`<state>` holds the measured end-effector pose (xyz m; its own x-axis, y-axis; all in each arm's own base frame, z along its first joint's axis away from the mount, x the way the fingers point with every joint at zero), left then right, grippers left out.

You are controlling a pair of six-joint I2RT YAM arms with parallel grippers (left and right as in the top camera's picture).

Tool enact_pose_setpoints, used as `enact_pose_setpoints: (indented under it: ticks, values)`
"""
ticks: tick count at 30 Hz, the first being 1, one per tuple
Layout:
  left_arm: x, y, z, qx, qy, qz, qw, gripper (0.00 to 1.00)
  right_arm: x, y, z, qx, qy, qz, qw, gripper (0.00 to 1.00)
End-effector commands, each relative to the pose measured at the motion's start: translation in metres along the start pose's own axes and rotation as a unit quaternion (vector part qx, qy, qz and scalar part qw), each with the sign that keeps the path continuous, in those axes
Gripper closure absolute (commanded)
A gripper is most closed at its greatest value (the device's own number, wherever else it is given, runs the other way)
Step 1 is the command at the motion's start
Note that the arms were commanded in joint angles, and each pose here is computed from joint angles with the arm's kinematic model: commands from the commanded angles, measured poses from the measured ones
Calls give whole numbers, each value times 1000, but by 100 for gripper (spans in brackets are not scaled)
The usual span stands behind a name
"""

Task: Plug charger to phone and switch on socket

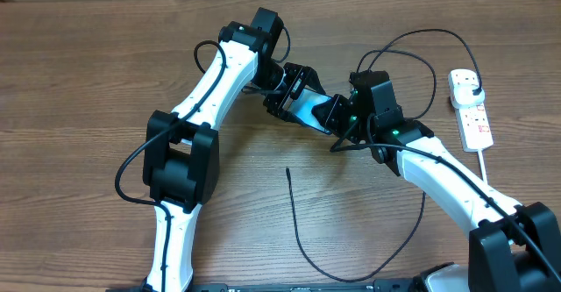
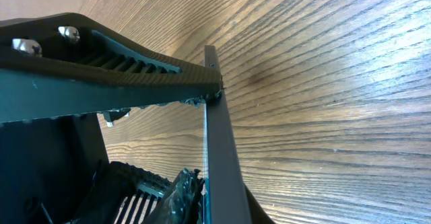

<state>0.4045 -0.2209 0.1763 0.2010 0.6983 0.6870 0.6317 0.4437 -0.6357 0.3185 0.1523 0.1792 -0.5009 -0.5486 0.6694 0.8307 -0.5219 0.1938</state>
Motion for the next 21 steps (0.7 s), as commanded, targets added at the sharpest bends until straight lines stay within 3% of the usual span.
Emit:
enact_pose_setpoints:
  ticks: [1,9,10,11,12,13,14,21]
  values:
    - [4,-41,-13,-63,-17,32,997,96,0,4,10,8,16,-5,1000,89]
    - [4,-38,-12,-62,-10,12,998,96,0,4,10,8,16,-5,1000,93]
    - [4,-38,-12,-62,-9,11,998,89,0,4,10,8,16,-5,1000,94]
    - [4,-38,-12,-62,-9,9,998,72,0,4,10,8,16,-5,1000,96]
    - [4,-37,-12,-62,-7,4,998,49,0,4,10,8,16,-5,1000,96]
    - [4,-36,-11,-62,-5,-3,998,19,0,4,10,8,16,-5,1000,96]
    - [4,-35,-11,-62,-2,-8,998,1,0,4,10,8,16,-5,1000,96]
    - [4,-32,-10,-61,5,-31,998,0,0,4,10,8,16,-5,1000,96]
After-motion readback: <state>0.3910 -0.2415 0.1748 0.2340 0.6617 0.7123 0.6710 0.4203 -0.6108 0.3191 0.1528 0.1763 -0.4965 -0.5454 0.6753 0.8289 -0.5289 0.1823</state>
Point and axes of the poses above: each gripper's point midway between its finger pads, its own x axis back along the fingers, its own z axis along the line the jaws close on, y = z × x, the point moved 10 cm from there along x, back along the fingers, and after that the axes turned 6 degrees about -x, right-handed, at the moved point
